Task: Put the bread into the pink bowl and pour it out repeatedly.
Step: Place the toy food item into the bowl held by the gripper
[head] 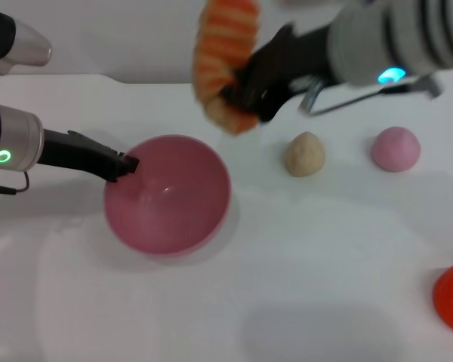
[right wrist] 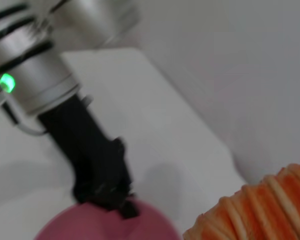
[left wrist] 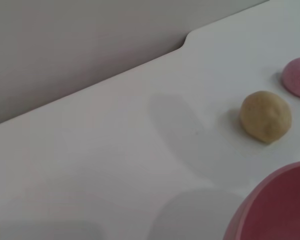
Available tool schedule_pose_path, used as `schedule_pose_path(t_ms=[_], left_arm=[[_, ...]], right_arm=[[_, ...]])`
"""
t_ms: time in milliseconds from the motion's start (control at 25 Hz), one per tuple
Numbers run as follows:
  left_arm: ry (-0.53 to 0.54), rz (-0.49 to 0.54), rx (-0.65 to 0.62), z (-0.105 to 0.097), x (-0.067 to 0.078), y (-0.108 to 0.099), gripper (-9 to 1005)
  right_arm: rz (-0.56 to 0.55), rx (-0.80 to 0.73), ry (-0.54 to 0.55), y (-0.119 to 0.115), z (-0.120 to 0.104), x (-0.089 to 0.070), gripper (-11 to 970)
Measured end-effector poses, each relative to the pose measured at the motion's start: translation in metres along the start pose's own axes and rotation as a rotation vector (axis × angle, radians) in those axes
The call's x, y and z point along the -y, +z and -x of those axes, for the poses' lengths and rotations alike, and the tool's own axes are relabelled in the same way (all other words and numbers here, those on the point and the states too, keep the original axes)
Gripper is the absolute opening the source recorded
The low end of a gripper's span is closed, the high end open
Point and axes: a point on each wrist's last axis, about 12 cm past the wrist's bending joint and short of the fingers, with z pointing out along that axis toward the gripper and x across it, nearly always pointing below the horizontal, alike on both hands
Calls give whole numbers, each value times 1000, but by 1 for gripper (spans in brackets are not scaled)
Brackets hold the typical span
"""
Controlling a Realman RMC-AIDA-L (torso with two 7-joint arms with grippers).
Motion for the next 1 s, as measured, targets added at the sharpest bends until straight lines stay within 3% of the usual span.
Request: schedule_pose_path(t_ms=[320,760,1000], left_arm=[[28,-22,3,9,7,4,48],[48,-39,-2,16,10,12,47],[44,-27,-2,15,8,13,47]], right_arm=[[74,-68,-62,30,-14,-21,138],[106,-63,-106,38,-13,-30,125],[109,-56,-124,38,-10,-33,360]])
